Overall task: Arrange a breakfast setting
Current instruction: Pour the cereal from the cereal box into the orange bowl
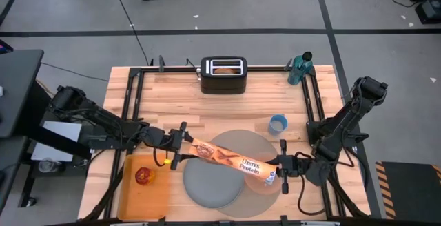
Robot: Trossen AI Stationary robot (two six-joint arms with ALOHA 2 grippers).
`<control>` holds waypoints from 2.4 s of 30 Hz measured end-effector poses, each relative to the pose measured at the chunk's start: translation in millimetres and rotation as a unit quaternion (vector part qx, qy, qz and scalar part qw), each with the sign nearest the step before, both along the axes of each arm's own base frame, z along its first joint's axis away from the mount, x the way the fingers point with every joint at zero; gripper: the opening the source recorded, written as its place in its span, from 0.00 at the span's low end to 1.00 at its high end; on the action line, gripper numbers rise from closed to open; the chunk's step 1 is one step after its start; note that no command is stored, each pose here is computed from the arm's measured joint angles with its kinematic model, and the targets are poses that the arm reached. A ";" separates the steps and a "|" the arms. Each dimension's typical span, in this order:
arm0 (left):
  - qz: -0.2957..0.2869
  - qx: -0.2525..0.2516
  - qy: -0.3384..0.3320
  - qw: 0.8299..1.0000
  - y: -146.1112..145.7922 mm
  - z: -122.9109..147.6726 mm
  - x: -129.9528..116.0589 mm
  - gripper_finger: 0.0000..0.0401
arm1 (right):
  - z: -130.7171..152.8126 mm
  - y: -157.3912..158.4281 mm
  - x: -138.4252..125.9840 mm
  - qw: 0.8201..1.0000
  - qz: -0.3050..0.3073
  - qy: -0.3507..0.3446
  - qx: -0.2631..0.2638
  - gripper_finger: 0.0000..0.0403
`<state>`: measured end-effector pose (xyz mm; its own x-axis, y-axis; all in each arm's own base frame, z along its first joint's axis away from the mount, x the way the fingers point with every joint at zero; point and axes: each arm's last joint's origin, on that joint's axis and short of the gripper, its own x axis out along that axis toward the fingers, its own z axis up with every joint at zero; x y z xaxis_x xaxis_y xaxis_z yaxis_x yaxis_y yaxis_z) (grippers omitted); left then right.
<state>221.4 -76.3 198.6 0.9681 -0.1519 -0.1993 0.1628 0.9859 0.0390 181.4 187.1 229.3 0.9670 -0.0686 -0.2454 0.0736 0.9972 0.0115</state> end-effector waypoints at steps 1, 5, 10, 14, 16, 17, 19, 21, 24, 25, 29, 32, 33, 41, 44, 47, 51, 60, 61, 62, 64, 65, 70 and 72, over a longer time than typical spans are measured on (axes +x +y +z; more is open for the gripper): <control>-0.001 0.000 -0.001 1.000 -0.1 0.4 0.2 0.60 | 0.0 0.1 -0.1 1.000 -0.001 0.000 0.000 0.06; -0.004 0.001 0.002 1.000 -0.3 -0.2 0.2 0.60 | 0.0 0.0 -0.1 1.000 -0.002 0.000 0.003 0.06; -0.005 0.005 0.003 1.000 -0.3 -0.6 0.1 0.60 | 0.0 -0.2 0.0 1.000 -0.003 -0.001 0.001 0.06; -0.007 0.009 0.009 1.000 -0.3 -2.0 -0.2 0.58 | -0.3 -0.3 -0.1 1.000 -0.003 0.000 -0.001 0.06; -0.013 0.014 0.010 1.000 -0.5 -2.1 -0.5 0.56 | 0.1 0.5 -1.4 1.000 0.003 0.001 -0.016 0.06; -0.015 0.017 0.009 1.000 -0.4 -1.7 -0.7 0.56 | 1.1 0.3 -2.2 1.000 0.004 0.000 -0.020 0.06; -0.017 0.017 0.006 1.000 -0.4 -0.5 -1.2 0.54 | 4.0 -0.7 -3.1 1.000 0.006 -0.004 -0.022 0.06; -0.018 0.017 0.004 1.000 -0.5 0.0 -1.1 0.53 | 6.3 -2.1 -3.4 1.000 0.005 -0.007 -0.022 0.06; -0.019 0.015 0.000 1.000 -0.7 1.9 -1.7 0.52 | 8.1 -3.9 -3.1 1.000 0.001 -0.009 -0.017 0.06; -0.019 0.016 0.001 1.000 -0.9 2.6 -1.2 0.52 | 8.4 -3.9 -3.1 1.000 0.001 -0.010 -0.016 0.06; -0.022 0.022 -0.002 1.000 -1.8 11.9 1.0 0.52 | 7.8 -4.3 -3.4 1.000 0.001 -0.008 -0.020 0.06; -0.023 0.037 0.004 0.999 -1.5 24.7 2.5 0.52 | 9.6 -6.6 -4.9 1.000 -0.004 -0.007 -0.025 0.06; -0.023 0.046 0.008 0.999 -1.2 31.3 3.3 0.52 | 10.7 -7.8 -5.7 1.000 -0.008 -0.008 -0.027 0.06; -0.014 0.051 0.071 0.996 8.2 97.9 13.5 0.52 | 17.2 -15.8 -11.5 1.000 -0.006 0.001 -0.001 0.06; -0.021 0.048 0.079 0.996 9.4 107.2 17.4 0.52 | 5.9 -15.4 -11.7 0.999 -0.013 0.030 0.009 0.06; -0.024 0.027 0.048 0.998 14.5 132.1 22.2 0.52 | 5.5 -13.9 -13.7 0.999 -0.025 0.024 0.018 0.06; -0.033 0.016 0.064 0.997 14.3 138.7 31.4 0.52 | 5.1 -11.8 -15.9 0.999 0.001 0.036 0.028 0.06; -0.030 0.036 0.111 0.993 12.9 125.9 55.7 0.52 | 10.0 -9.8 -27.9 1.000 -0.007 0.023 0.014 0.06; -0.029 0.036 0.113 0.993 13.8 127.9 57.0 0.52 | 8.5 -10.9 -27.2 0.999 -0.001 0.033 0.014 0.06; -0.028 0.037 0.120 0.992 14.3 129.2 57.7 0.52 | 7.5 -12.0 -26.9 0.999 0.009 0.043 0.017 0.06; -0.028 0.039 0.126 0.991 14.0 131.3 59.8 0.52 | 9.6 -13.4 -28.4 0.999 0.005 0.038 0.019 0.06; -0.028 0.038 0.122 0.991 13.9 133.3 60.6 0.52 | 10.1 -13.2 -28.6 0.999 0.001 0.035 0.017 0.06; -0.025 0.039 0.124 0.991 14.2 134.6 60.2 0.52 | 5.2 -16.9 -27.1 0.999 -0.008 0.052 0.007 0.06; -0.025 0.039 0.129 0.991 14.3 133.8 59.8 0.52 | 4.4 -17.8 -26.1 0.998 -0.009 0.057 0.009 0.06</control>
<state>281.3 -62.0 332.5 0.8756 -0.1724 -0.4511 0.2250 0.9722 0.0653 155.4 169.3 233.7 0.9316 -0.0800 -0.3545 0.0930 0.9955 0.0198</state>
